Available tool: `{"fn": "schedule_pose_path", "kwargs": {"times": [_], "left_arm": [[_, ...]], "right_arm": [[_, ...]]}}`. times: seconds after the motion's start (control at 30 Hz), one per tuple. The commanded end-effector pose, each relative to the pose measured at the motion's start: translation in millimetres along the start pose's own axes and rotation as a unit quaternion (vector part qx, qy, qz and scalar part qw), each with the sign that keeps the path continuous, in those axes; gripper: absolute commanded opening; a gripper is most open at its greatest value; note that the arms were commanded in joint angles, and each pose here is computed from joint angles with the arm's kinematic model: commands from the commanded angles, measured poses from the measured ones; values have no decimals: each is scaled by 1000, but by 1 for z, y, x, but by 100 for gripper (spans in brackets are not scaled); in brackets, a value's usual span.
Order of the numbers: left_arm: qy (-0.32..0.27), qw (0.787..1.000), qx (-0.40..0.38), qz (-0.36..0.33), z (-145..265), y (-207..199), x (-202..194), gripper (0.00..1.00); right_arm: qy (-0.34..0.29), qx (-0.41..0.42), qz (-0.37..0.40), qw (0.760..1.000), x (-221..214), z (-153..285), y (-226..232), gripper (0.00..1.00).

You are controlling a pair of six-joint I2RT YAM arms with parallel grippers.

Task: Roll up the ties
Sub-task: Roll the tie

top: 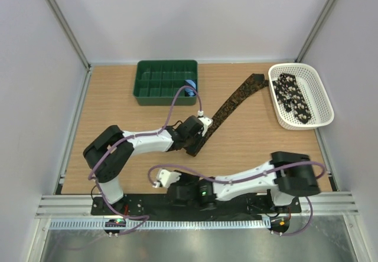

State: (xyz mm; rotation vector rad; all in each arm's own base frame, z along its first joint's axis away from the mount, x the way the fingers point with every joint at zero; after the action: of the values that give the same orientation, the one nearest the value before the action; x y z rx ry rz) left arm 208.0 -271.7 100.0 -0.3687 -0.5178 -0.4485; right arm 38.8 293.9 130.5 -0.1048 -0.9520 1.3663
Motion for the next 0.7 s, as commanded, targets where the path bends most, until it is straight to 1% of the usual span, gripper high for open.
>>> {"fn": "schedule_pose_path", "kwargs": {"times": [0.0,0.03,0.07,0.17,0.2,0.33,0.4,0.47,0.57,0.67], "left_arm": [[95,995,25,-7,-5,15,-31,34],[99,995,17,-7,-4,14,-30,34],[102,995,17,-6,-4,14,-31,34],[113,993,11,-6,-4,13,-31,33],[121,993,8,-6,-4,12,-32,33],[134,991,-3,0,1,9,-33,32],[139,990,-2,6,4,9,-33,32],[139,990,-7,8,8,7,-31,32],[148,989,-12,13,11,3,-27,32],[158,987,-12,17,14,2,-26,32]], "right_arm": [[70,-87,113,987,14,-11,1,35],[75,-94,122,985,27,-15,3,36],[108,-102,159,976,21,-24,9,41],[129,-123,184,967,25,-32,11,41],[142,-137,199,960,22,-38,13,41],[181,-161,218,946,17,-55,10,42],[184,-162,219,945,17,-58,11,43],[182,-160,215,946,18,-62,11,48],[192,-162,226,941,17,-67,8,48],[193,-156,219,944,15,-71,5,49]]}}
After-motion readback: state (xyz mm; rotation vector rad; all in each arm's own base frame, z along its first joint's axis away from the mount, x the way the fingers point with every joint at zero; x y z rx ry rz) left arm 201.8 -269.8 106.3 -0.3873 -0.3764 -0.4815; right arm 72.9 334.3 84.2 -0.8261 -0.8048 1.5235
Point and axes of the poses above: each gripper's point midway between its finger pads, its own z axis back along the fingers, its own y axis along the line the jaws close on, x = y × z, the point moved 10 cm from there along z, back along the fingers, and after that the axes turned 13 degrees about z, right-handed, at the moved point
